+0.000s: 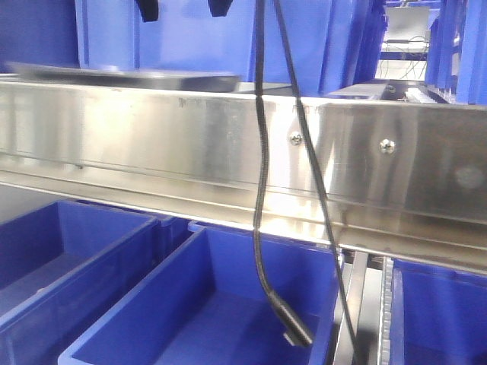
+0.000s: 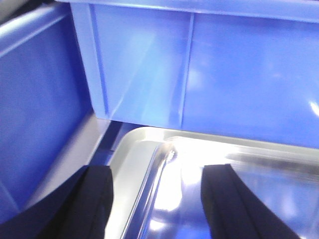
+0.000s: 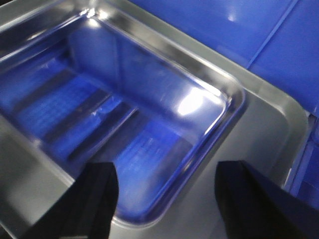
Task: Stack silver trays without gaps
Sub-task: 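Open both grippers and raise them off the stacked tray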
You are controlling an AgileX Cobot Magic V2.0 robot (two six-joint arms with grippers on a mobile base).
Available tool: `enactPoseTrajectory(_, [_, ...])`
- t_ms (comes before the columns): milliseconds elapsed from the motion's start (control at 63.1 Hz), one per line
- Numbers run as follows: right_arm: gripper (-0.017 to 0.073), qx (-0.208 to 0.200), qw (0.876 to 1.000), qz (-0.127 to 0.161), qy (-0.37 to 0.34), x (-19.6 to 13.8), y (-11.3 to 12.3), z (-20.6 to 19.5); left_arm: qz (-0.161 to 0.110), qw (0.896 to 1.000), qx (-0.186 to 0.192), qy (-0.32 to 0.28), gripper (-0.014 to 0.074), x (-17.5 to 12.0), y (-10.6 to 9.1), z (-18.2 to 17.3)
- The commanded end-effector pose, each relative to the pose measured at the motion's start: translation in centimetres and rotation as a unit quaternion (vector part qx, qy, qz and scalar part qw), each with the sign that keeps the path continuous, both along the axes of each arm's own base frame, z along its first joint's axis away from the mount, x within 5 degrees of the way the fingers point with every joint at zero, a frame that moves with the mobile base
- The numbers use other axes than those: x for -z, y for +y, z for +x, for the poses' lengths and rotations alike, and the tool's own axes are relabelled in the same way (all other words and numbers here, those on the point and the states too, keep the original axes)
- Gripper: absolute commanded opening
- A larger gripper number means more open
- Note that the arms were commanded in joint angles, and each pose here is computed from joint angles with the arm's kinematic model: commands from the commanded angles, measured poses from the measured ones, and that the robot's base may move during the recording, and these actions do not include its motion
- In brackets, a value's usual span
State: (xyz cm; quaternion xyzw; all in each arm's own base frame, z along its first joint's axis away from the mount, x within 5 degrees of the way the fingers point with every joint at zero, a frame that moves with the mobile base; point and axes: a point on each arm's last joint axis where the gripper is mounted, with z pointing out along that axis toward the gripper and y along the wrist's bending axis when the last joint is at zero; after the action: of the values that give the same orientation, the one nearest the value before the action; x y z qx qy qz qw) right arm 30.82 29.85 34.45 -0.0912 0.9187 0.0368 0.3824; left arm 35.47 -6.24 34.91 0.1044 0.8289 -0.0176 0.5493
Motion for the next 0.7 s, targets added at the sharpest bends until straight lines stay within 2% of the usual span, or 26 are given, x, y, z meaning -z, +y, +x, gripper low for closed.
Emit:
enactPoseTrajectory(0, [0.034,-0.003,1.0,0.001,-0.013,-0.5,0.1,-0.1,0.002,1.0,0.003,-0.015,0.0312,-0.5,-0.1,0.0])
enactPoseTrajectory(111, [0.0333,-0.003,1.0,0.001,-0.014,-0.6,0.0,-0.1,-0.004,1.0,0.001,-0.003,0.0312,-0.3,-0.1,-0.1])
enactPoseTrajectory(222, [0.0222,-0.003,1.0,0.003,-0.016,-0.8,-0.1,-0.2,-0.014,1.0,-0.004,0.024,0.0272,-0.2,-0.1,-0.5])
enactPoseTrajectory(301, [0.009,-0.003,1.0,0.007,-0.019,-1.2,-0.2,-0.3,-0.015,0.999,-0.005,0.039,0.0185,-0.2,0.0,-0.8])
enactPoseTrajectory(396, [-0.0055,-0.003,1.0,0.012,-0.023,-1.7,-0.4,-0.5,-0.015,0.999,-0.006,0.048,-0.0009,-0.5,0.1,-1.4])
enactPoseTrajectory(428, [-0.0095,-0.003,1.0,0.014,-0.024,-1.9,-0.5,-0.5,-0.016,0.999,-0.007,0.049,-0.003,-0.8,0.1,-1.7])
enactPoseTrajectory(491, [-0.0073,-0.004,0.999,0.021,-0.031,-2.7,-0.8,-0.8,-0.019,0.999,-0.007,0.046,-0.0006,-1.3,0.2,-2.2])
enactPoseTrajectory(681, [-0.007,-0.011,0.998,0.045,-0.053,-5.0,-1.6,-1.9,-0.027,0.999,-0.006,0.017,-0.0006,-3.6,0.5,-4.0])
